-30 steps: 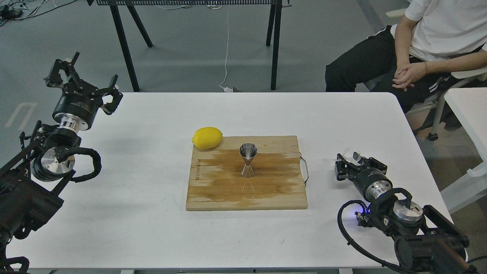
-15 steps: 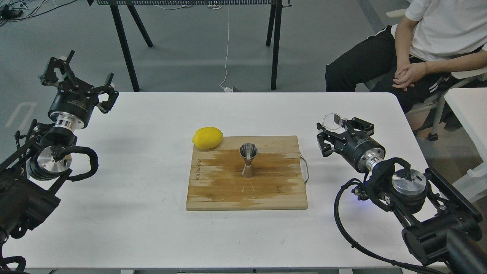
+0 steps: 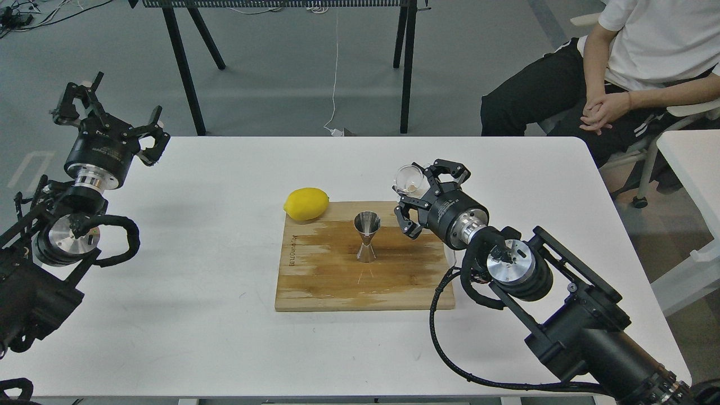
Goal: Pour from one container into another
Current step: 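Grasp the clear glass cup with the right gripper and lift it over the jigger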
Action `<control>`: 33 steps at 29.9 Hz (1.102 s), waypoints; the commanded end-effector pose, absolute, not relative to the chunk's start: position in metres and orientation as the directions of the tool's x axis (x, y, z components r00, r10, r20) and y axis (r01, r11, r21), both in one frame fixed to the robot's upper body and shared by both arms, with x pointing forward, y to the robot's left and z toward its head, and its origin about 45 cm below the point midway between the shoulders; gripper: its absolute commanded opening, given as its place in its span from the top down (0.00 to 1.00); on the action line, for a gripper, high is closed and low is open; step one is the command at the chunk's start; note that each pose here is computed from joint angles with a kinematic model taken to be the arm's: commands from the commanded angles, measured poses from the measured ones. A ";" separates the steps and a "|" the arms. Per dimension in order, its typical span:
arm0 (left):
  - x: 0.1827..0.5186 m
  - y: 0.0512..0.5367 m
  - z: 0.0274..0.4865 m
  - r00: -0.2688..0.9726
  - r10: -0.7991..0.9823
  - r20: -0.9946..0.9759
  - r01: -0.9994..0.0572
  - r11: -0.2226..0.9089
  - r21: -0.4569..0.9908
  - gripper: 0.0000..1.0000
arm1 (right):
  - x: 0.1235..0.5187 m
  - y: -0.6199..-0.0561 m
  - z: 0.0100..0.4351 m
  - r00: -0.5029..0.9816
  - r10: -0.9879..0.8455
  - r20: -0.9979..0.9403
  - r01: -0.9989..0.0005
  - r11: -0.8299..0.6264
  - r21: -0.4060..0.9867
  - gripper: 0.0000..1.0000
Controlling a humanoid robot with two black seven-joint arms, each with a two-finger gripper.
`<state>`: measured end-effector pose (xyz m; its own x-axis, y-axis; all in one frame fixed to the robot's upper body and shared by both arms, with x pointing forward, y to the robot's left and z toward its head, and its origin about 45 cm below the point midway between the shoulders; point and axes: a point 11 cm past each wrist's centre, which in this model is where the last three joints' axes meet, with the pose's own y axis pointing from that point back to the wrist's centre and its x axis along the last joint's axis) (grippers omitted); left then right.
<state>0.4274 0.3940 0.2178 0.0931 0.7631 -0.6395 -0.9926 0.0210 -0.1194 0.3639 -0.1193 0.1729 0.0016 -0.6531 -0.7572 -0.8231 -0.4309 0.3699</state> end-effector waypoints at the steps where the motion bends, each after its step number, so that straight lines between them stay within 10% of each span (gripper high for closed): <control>1: 0.427 0.394 0.217 0.092 0.764 -0.639 -0.993 0.021 -0.118 0.00 | 0.360 -0.102 0.179 0.065 -0.692 -0.719 -0.816 -0.452 0.361 0.66; 33: 0.426 0.398 0.215 0.082 0.765 -0.638 -0.993 0.011 -0.113 0.00 | 0.340 -0.073 0.168 0.358 -0.883 -0.304 -0.843 -0.446 0.301 0.66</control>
<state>0.4260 0.3982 0.2145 0.0815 0.7655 -0.6382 -0.9935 0.0113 -0.1133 0.3390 -0.0751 0.1656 0.3483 -0.8805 -0.3216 -0.8399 -0.4455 0.3100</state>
